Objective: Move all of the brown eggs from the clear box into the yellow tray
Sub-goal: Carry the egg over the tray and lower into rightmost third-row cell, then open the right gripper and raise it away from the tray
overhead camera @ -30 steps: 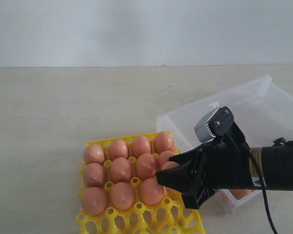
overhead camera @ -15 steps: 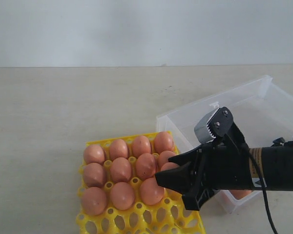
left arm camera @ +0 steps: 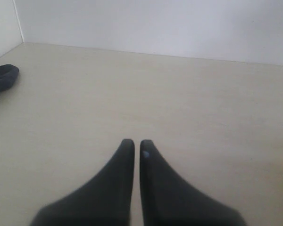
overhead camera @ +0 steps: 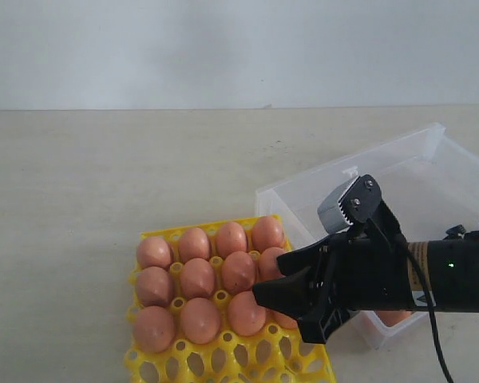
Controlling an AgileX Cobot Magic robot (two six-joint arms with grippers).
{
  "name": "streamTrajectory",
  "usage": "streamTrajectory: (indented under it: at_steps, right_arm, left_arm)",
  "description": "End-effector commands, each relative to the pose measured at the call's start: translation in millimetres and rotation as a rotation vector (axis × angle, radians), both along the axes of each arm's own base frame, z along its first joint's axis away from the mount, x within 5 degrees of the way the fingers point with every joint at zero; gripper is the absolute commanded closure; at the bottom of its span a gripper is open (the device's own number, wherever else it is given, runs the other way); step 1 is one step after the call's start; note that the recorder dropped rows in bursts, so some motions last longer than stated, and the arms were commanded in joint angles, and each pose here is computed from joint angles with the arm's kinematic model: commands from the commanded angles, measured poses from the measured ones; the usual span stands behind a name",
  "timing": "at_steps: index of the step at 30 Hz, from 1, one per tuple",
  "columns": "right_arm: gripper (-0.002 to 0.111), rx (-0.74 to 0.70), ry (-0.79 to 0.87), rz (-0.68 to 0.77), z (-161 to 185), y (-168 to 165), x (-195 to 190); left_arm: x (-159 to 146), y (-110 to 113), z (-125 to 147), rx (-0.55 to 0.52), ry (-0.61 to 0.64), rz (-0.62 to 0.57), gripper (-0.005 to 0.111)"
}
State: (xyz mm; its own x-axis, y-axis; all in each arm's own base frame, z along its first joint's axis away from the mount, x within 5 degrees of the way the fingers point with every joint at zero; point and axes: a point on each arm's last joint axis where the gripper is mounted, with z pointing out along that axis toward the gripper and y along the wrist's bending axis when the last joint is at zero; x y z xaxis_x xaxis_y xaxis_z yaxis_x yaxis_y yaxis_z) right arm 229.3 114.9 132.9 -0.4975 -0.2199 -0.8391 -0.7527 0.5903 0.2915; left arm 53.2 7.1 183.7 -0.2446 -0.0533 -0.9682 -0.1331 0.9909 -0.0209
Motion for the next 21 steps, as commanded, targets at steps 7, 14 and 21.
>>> streamTrajectory:
  at_steps: [7,14,21]
  right_arm:
    - [0.055,0.127,0.011,0.018,9.5,5.6,-2.3]
    - [0.092,0.341,-0.11,0.021,42.2,11.1,4.4]
    - [0.108,0.484,-0.529,-0.303,124.4,-8.4,37.6]
  left_arm:
    - [0.0,-0.2,-0.9,0.004,-0.001,-0.004,0.103]
    - [0.0,-0.2,-0.9,0.004,-0.001,-0.004,0.103]
    - [0.0,-0.2,-0.9,0.004,-0.001,-0.004,0.103]
